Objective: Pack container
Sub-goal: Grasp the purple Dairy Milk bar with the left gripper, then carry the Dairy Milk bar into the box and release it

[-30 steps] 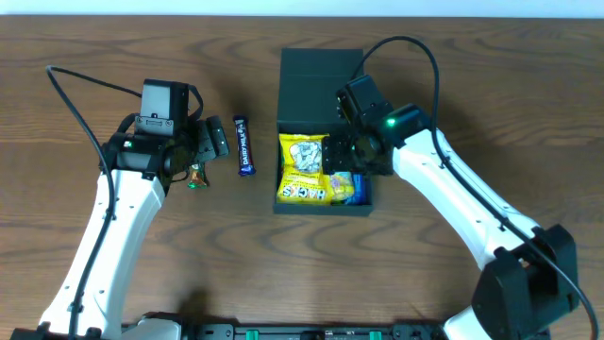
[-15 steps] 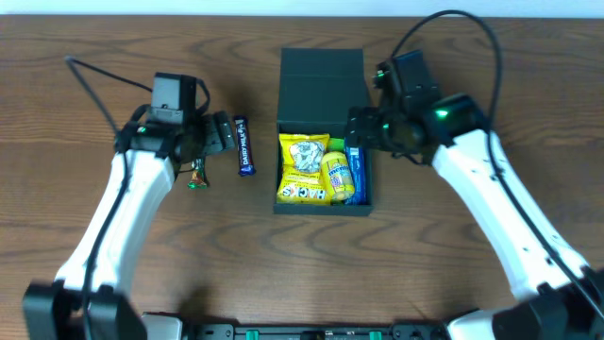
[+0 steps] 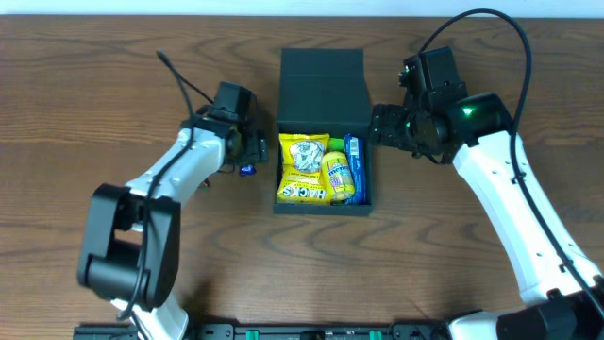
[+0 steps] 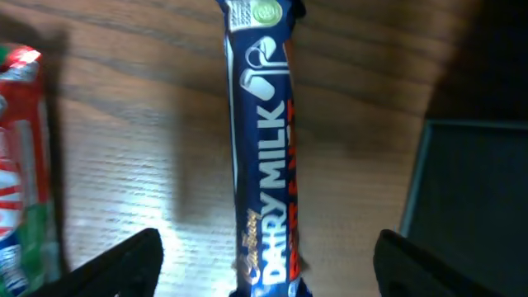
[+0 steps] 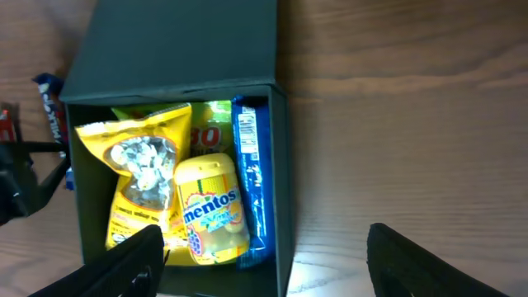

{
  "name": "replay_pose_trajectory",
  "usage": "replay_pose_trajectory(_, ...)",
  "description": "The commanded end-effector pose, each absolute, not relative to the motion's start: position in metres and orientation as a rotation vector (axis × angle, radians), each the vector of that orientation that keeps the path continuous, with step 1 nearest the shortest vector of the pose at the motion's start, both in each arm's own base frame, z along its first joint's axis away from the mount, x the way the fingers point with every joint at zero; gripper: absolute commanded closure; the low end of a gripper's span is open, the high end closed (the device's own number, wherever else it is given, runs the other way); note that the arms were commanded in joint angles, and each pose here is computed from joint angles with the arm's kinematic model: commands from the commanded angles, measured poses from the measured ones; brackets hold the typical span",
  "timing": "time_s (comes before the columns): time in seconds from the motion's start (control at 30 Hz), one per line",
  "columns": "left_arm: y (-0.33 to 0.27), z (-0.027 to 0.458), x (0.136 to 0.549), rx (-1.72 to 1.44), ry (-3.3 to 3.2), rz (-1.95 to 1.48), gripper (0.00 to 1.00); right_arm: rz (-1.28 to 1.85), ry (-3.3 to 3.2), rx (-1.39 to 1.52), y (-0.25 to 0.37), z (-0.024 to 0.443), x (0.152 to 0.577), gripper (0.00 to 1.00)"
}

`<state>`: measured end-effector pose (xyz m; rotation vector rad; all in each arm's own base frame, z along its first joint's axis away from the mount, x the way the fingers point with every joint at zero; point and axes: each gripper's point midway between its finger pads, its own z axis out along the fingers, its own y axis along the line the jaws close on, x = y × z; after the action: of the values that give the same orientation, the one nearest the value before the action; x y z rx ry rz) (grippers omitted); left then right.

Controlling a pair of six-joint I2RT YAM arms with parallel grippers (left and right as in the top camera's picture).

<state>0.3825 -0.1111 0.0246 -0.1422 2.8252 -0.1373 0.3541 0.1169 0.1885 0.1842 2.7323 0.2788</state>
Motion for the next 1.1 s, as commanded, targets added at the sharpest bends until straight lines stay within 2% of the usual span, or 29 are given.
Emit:
replay_pose_trajectory(0.0, -0.103, 0.008, 0.380, -0.134, 2.836, -0.001, 0.23, 0.250, 2.710, 0.166, 0.112, 0.196, 0.357, 0.23)
replay_pose_trajectory(0.17, -0.106, -0.003, 0.381, -0.120, 2.843, 0.021, 0.35, 0.248, 2.713, 0.162, 0.112, 0.195, 0.357, 0.24)
replay_pose_trajectory(0.23, -0.106, -0.009, 0.380, -0.129, 2.854, 0.026, 0.46, 0.248, 2.713, 0.162, 0.112, 0.195, 0.357, 0.24)
replay_pose_trajectory(0.47, -0.105, -0.017, 0.377, -0.127, 2.878, 0.039, 0.66, 0.230, 2.710, 0.156, 0.108, 0.195, 0.358, 0.24)
replay_pose_trajectory(0.63, -0.106, 0.000, 0.381, -0.126, 2.872, 0.037, 0.84, 0.156, 2.705, 0.248, 0.075, 0.200, 0.355, 0.22)
replay_pose_trajectory(0.87, -0.128, 0.079, 0.398, -0.080, 2.759, -0.035, 0.94, 0.086, 2.635, 0.507, -0.005, 0.226, 0.334, 0.20)
replay_pose_trajectory(0.93, -0.154, 0.111, 0.395, -0.028, 2.697, -0.094, 0.94, 0.065, 2.608, 0.591, -0.027, 0.233, 0.325, 0.20)
replay_pose_trajectory(1.07, -0.209, 0.144, 0.380, 0.020, 2.614, -0.224, 0.94, 0.042, 2.599, 0.671, -0.046, 0.235, 0.314, 0.19)
